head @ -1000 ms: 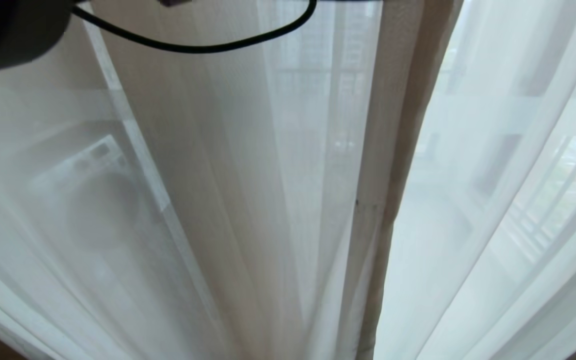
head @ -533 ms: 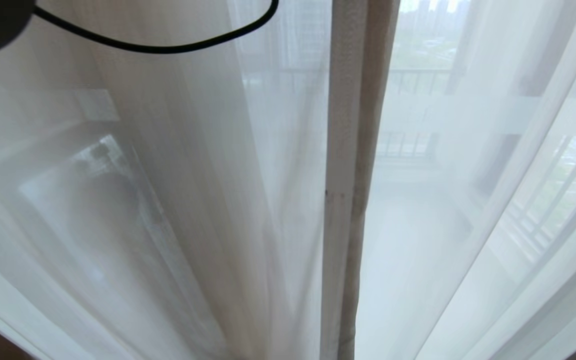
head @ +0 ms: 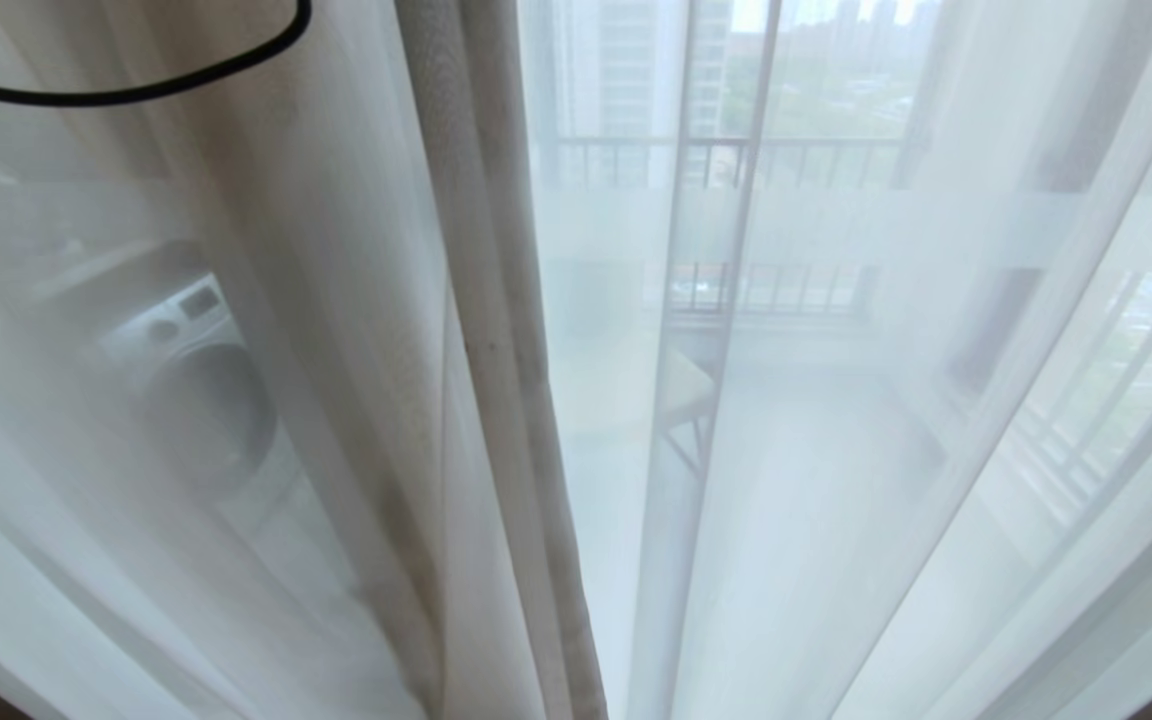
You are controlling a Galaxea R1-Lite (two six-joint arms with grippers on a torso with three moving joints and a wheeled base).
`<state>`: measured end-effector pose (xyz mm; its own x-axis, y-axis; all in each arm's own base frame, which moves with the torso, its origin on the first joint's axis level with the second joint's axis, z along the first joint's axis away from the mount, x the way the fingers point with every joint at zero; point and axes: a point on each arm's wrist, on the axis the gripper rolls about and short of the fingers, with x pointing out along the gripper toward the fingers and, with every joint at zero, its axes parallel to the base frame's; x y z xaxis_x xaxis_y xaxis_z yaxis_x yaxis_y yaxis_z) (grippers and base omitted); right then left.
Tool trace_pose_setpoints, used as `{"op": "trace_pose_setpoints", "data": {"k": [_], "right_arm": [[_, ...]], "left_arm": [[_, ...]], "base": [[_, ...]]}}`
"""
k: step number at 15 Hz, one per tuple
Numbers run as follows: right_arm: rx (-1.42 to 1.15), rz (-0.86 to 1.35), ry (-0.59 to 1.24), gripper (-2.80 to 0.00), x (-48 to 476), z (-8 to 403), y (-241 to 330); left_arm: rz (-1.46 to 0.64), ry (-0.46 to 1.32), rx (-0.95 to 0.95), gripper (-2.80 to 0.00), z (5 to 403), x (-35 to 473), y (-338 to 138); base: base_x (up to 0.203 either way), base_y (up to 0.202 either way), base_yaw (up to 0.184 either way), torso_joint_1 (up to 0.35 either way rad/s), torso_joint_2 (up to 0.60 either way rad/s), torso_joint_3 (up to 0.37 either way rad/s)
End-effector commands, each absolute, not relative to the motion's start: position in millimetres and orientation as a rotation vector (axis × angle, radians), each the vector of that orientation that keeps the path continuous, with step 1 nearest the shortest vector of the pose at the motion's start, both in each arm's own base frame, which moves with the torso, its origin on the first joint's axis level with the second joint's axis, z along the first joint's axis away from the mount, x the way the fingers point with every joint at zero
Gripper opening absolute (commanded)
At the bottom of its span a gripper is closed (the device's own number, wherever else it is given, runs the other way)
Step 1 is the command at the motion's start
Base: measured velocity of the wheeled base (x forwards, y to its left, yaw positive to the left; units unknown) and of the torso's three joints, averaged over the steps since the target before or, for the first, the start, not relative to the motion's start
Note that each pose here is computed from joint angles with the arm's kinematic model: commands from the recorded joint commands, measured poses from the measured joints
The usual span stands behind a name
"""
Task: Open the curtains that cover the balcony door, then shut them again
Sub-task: Close the outer curtains on both sides
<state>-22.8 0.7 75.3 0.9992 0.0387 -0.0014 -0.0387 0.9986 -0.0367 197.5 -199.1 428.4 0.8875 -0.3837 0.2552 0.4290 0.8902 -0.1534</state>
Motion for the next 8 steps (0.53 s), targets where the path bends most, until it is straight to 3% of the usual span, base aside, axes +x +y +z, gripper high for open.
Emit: {"op": "trace_pose_setpoints", "data": {"k": [1, 8], "right_arm": [[-0.037, 0.04, 0.001, -2.8, -23, 75, 1], [-0.037, 0.04, 0.001, -2.8, -23, 75, 1]], "left_arm": [[-0.356, -0.255, -0.207, -2.8, 437, 198, -174], [-0.255, -0.205, -0.137, -2.8, 418, 207, -148]], "base": [[0.0, 0.0, 0.0, 0.0, 0.0, 0.0], [0.0, 0.0, 0.0, 0.0, 0.0, 0.0]]}}
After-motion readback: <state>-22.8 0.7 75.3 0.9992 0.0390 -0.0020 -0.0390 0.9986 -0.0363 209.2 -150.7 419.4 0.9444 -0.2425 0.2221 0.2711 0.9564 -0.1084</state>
